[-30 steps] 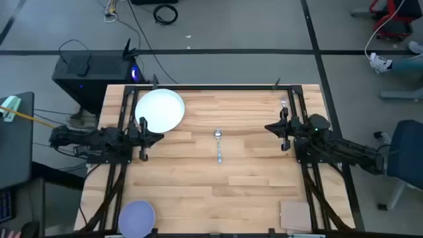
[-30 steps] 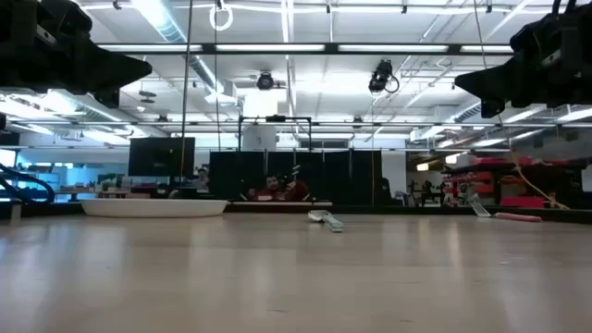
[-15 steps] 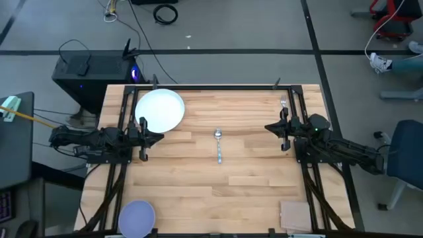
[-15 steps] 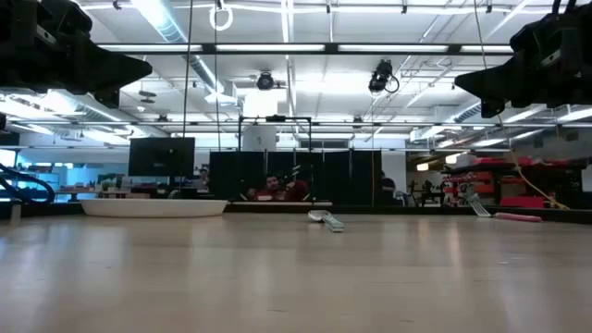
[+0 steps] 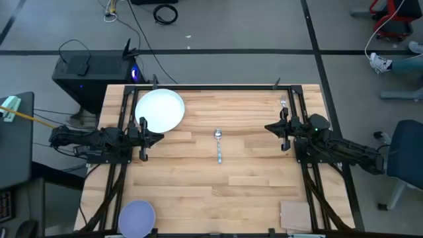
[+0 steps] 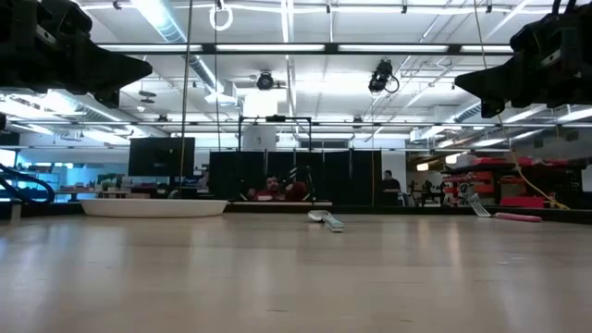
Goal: Set table place
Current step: Stack the purple bowl on the white plate
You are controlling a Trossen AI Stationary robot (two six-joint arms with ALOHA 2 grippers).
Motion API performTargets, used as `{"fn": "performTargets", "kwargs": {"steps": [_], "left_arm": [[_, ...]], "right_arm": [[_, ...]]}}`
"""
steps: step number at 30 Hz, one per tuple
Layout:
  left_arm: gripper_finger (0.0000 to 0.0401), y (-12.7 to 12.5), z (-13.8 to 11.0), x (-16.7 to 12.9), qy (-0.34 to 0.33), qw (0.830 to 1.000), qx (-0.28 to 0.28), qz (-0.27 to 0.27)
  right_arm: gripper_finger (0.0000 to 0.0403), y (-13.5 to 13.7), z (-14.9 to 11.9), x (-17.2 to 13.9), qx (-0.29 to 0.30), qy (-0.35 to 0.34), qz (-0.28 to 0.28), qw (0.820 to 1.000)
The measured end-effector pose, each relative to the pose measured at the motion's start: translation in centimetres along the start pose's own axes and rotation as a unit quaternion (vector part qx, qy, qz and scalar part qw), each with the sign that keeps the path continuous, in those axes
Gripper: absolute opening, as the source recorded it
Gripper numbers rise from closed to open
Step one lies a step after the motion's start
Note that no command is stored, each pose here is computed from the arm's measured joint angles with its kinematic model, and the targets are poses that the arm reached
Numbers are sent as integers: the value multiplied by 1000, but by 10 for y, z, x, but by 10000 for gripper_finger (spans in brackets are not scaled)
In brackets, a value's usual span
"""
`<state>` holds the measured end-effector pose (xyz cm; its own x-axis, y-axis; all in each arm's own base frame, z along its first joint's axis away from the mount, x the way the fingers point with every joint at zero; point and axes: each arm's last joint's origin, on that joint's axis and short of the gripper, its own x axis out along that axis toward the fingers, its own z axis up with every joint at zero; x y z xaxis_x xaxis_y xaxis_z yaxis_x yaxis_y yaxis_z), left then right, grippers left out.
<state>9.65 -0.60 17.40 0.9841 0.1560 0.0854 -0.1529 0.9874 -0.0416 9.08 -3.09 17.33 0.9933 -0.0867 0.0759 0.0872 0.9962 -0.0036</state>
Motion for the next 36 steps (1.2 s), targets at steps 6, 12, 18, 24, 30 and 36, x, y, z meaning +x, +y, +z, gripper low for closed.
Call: {"fn": "performTargets", "kwargs": {"steps": [6,12,18,24,30,36], "left_arm": [[35,0,0,0,0,1000,0,0],[30,0,0,0,0,1000,0,0],[38,0,0,0,0,1000,0,0],[38,0,0,0,0,1000,0,0],[30,0,0,0,-2,1000,-1,0],[28,0,1,0,-3,1000,-1,0]], "right_arm": [[18,0,0,0,0,0,0,1000],[18,0,0,0,0,0,0,1000],[18,0,0,0,0,0,0,1000],[18,0,0,0,0,0,0,1000],[18,0,0,0,0,0,0,1000],[18,0,0,0,0,0,0,1000]]}}
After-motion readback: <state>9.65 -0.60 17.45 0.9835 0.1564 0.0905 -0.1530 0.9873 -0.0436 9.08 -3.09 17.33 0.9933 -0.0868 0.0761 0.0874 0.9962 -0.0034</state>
